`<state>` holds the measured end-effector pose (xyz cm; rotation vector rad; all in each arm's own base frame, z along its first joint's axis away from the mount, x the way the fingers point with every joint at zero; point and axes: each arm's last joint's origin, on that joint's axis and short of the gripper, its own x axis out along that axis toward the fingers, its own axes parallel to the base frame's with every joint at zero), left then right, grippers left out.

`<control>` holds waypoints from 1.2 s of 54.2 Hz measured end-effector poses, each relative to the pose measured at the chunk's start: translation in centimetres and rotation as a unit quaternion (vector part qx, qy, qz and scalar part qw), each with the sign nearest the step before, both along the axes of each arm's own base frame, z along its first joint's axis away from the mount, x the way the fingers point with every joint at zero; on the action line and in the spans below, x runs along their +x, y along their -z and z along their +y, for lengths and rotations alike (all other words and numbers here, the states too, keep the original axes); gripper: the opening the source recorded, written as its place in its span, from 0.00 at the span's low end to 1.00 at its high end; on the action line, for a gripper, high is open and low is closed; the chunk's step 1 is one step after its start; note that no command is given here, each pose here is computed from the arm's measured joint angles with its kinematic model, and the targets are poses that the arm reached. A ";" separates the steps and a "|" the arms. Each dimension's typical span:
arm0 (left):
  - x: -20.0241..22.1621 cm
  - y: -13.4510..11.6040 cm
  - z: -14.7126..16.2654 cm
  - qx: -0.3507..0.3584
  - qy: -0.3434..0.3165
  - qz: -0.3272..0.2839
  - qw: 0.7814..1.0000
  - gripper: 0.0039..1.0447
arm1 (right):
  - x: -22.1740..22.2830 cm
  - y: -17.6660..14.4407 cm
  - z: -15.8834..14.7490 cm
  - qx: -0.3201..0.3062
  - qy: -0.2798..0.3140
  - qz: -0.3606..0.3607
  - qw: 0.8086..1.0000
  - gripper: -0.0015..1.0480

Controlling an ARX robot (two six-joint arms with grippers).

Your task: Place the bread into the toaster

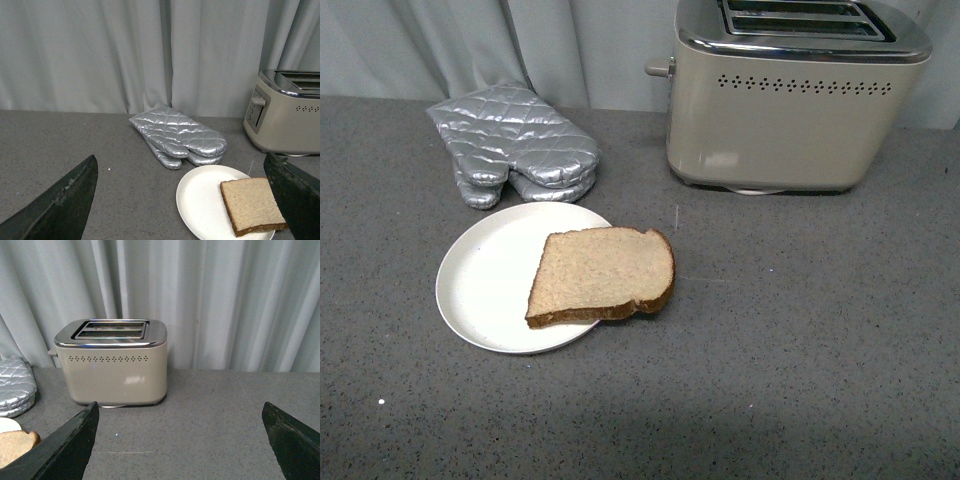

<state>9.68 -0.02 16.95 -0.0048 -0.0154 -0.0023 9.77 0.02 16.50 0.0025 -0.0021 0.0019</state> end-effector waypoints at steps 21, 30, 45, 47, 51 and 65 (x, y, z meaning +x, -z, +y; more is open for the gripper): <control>0.0 0.0 0.0 0.000 0.000 0.000 1.000 0.94 | 0.0 0.0 0.0 0.000 0.000 0.000 1.000 0.91; 0.0 0.0 0.0 0.000 0.000 0.000 1.000 0.94 | 0.0 0.0 0.0 0.000 0.000 0.000 1.000 0.91; 2.5 0.2 -0.3 -0.136 -0.106 0.128 0.977 0.94 | 0.0 0.0 0.0 0.000 0.000 0.000 1.000 0.91; 3.8 0.0 -0.4 -0.148 -0.103 0.130 0.975 0.94 | 0.0 0.0 0.0 0.000 0.000 0.000 1.000 0.91; 5.9 -0.1 -0.6 -0.161 -0.094 0.134 0.973 0.94 | 0.0 0.0 0.0 0.000 0.000 0.000 1.000 0.91; 14.8 3.9 -1.3 -0.184 -0.046 0.284 0.940 0.94 | 0.0 0.0 0.0 0.000 0.000 0.000 1.000 0.91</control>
